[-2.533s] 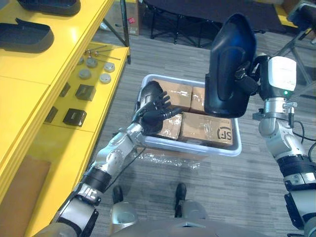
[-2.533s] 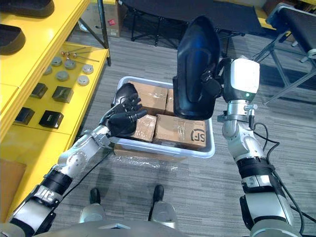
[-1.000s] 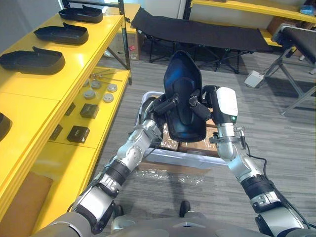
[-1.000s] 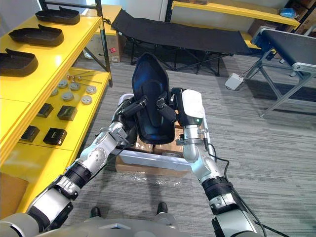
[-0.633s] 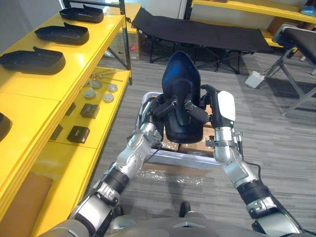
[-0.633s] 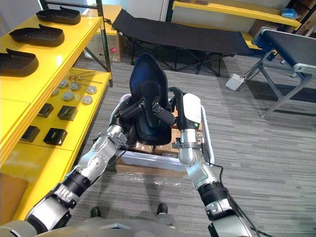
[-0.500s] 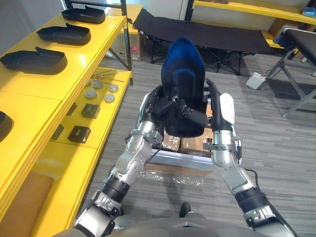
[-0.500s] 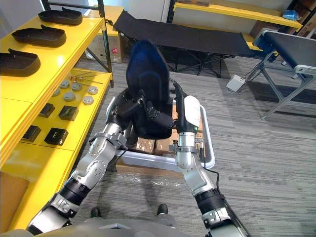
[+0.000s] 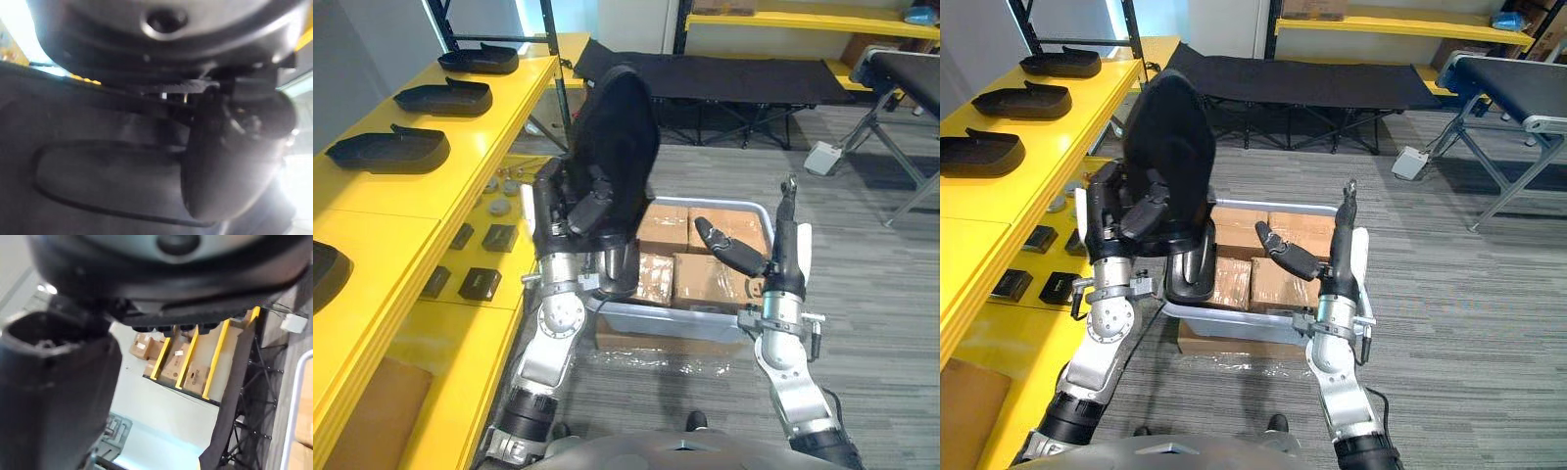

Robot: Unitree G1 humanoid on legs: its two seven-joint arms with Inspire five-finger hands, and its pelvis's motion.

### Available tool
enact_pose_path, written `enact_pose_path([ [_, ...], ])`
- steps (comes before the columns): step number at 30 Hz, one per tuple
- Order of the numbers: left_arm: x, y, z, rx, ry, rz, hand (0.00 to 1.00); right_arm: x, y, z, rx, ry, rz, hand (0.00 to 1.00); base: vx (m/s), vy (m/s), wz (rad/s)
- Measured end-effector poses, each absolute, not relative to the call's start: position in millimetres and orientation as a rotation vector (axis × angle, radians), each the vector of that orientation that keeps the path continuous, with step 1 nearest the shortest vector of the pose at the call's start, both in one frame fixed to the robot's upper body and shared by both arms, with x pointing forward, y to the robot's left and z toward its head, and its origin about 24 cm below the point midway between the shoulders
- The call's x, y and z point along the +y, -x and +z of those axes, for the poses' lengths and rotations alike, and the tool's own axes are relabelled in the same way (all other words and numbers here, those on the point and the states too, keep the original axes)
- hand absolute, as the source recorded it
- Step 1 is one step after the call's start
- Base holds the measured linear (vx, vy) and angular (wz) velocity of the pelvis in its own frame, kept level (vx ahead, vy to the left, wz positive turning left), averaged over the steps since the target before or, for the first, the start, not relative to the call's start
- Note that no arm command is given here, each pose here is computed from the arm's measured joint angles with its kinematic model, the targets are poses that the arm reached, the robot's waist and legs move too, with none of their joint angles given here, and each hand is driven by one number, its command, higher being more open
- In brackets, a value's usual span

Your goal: Walk over and take three plastic housings, then place them on the shelf

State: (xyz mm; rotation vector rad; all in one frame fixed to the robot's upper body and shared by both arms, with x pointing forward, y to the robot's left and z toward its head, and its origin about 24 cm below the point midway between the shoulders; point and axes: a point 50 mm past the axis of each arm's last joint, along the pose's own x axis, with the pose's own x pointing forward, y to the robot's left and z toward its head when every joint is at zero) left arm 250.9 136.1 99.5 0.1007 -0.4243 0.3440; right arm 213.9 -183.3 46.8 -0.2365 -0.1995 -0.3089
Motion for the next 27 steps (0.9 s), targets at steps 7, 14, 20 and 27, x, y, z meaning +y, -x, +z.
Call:
enact_pose_path([
  [7, 160.6, -231.8, 102.4, -0.461, -0.08, 0.456, 0.0, -188.6, -190.2, 23.6, -0.069, -0.018, -0.302, 1.0, 0.02, 0.005, -0.11],
  [14, 178.3, -208.4, 69.1, -0.268, 0.103, 0.472, 0.0, -207.7, -177.7, 17.0, -0.033, -0.071, -0.354, 1.0, 0.0, 0.001, 0.01],
  [20, 207.6, -184.2, 72.3, -0.27, 0.194, 0.502, 0.0, -190.7, -189.1, 11.1, -0.012, -0.085, -0.25, 1.0, -0.02, -0.005, 0.55],
  [27, 237.9, -153.6, 83.2, -0.33, 0.169, 0.562, 0.0, -151.7, -220.6, 17.7, -0.043, -0.07, -0.004, 1.0, -0.02, -0.012, 0.57],
])
